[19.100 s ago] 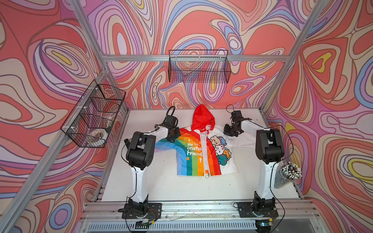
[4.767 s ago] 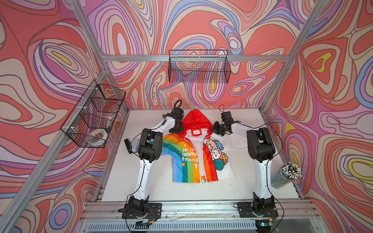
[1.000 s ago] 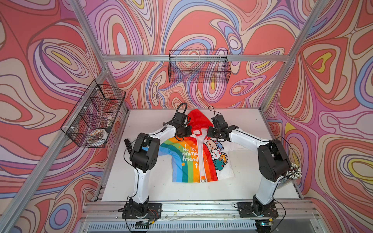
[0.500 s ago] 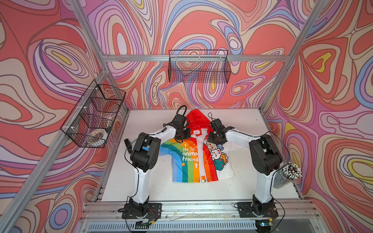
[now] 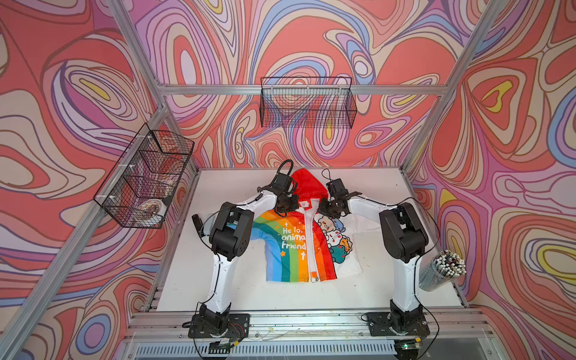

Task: Unzip the jacket
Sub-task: Smooth out the jacket at the center of the board.

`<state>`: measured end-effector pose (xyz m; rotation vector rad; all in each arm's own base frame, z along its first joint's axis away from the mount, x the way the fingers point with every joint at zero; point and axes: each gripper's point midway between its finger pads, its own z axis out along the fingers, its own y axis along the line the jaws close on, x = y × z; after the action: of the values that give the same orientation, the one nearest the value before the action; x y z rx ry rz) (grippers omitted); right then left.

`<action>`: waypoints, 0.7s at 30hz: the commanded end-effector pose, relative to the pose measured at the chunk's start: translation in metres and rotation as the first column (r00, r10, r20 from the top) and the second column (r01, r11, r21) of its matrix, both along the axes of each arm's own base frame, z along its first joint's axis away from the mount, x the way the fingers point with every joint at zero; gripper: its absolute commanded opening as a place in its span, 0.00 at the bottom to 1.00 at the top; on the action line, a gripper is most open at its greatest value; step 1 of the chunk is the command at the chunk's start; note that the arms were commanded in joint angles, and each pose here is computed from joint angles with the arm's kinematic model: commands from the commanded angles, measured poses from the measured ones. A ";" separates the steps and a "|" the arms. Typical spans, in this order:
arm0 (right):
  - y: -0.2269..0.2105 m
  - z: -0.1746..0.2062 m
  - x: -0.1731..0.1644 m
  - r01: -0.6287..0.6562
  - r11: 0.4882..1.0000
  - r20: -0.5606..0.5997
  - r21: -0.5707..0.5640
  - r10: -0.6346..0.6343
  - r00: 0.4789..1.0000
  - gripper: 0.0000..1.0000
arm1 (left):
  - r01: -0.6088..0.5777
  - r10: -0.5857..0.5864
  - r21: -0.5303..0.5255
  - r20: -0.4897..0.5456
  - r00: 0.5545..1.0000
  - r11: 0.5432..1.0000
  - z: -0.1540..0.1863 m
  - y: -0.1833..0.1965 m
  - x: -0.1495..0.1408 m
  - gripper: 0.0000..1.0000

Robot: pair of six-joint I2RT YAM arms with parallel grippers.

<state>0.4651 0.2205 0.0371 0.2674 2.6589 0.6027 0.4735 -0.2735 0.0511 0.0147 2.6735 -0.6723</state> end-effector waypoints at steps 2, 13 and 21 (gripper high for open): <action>0.026 0.007 0.009 -0.088 0.990 0.042 0.109 0.084 0.996 0.00 | 0.022 -0.023 -0.008 -0.035 0.999 1.000 -0.008 -0.009 -0.003 0.00; 0.033 -0.020 0.010 -0.112 0.987 -0.022 0.115 0.115 0.993 0.00 | 0.001 0.000 0.017 -0.081 0.997 1.000 -0.029 -0.005 -0.006 0.00; 0.026 -0.008 0.009 -0.126 0.989 0.002 0.072 0.126 0.992 0.00 | 0.001 0.001 0.013 -0.095 0.995 1.000 -0.027 -0.004 -0.010 0.00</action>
<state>0.4786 0.2530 0.0265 0.1466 2.6639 0.7869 0.4705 -0.2784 0.0273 -0.0031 2.7265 -0.6795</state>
